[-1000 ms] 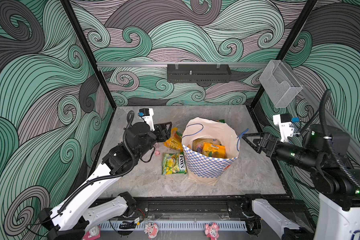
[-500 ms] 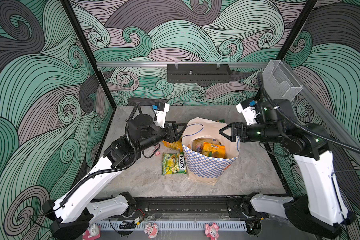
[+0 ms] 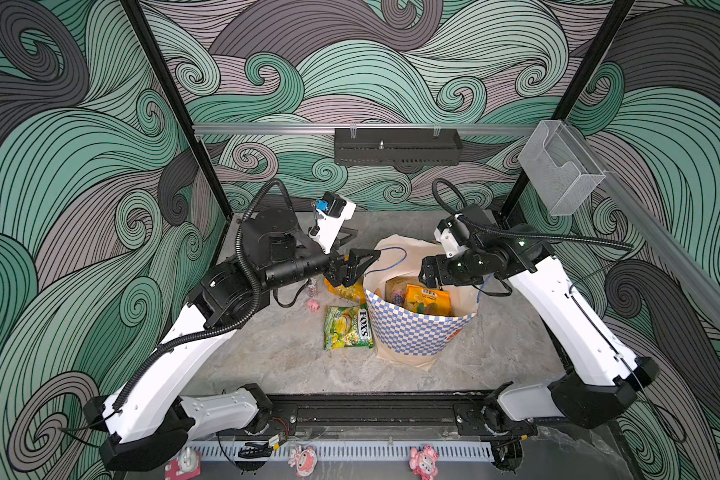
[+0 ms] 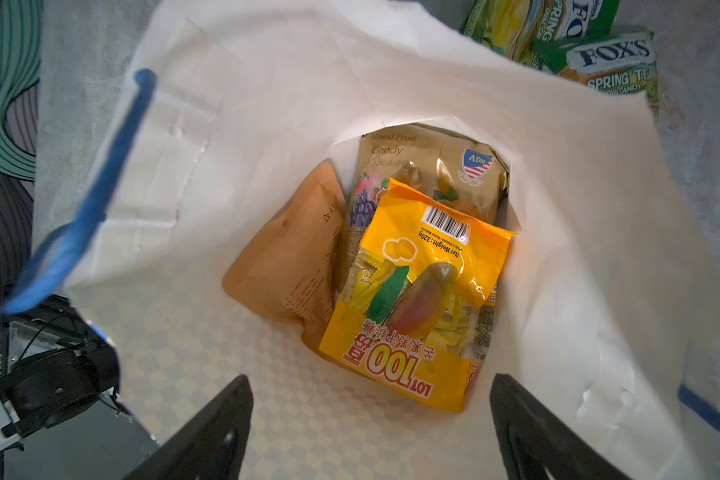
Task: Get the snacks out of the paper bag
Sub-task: 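Lower the right gripper into the bag onto the yellow LOT100 packet and grasp it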
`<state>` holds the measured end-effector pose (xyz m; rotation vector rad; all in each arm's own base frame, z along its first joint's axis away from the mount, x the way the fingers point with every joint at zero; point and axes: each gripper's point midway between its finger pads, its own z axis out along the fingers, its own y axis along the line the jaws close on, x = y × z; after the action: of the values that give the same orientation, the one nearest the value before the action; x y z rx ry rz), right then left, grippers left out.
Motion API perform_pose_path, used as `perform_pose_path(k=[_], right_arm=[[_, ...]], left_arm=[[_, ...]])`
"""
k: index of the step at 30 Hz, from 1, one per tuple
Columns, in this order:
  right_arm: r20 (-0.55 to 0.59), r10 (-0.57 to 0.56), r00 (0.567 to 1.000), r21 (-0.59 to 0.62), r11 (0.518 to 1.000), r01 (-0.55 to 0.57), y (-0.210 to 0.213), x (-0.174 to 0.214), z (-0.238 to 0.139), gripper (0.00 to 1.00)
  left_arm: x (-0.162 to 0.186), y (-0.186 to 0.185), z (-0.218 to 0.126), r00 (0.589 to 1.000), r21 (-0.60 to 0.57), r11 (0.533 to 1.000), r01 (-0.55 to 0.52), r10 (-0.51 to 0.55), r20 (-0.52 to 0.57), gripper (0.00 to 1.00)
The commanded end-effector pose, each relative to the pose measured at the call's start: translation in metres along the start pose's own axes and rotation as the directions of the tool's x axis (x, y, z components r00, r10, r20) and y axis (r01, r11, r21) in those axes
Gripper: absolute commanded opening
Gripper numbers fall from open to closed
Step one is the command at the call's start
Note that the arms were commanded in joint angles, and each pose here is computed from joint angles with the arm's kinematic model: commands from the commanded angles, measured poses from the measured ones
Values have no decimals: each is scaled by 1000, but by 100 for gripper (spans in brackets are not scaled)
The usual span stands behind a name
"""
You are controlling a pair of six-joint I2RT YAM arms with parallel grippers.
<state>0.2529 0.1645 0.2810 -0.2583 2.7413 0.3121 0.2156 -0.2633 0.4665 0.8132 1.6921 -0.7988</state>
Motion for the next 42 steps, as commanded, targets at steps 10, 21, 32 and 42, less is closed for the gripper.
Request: perform_pose_path(k=[10, 21, 32, 42], right_arm=[[-33, 52, 998, 73, 996, -50, -10, -2, 77, 86], [-63, 40, 997, 171, 985, -28, -22, -13, 135, 96], [-79, 34, 996, 201, 979, -17, -35, 4, 193, 93], [-149, 47, 988, 182, 983, -19, -35, 25, 217, 71]], left_arm=[[21, 4, 9, 957, 27, 965, -261, 262, -120, 80], [36, 13, 23, 920, 60, 939, -338, 344, -188, 83], [34, 26, 28, 921, 38, 942, -335, 335, -197, 84], [56, 13, 34, 907, 162, 931, -327, 357, -224, 85]])
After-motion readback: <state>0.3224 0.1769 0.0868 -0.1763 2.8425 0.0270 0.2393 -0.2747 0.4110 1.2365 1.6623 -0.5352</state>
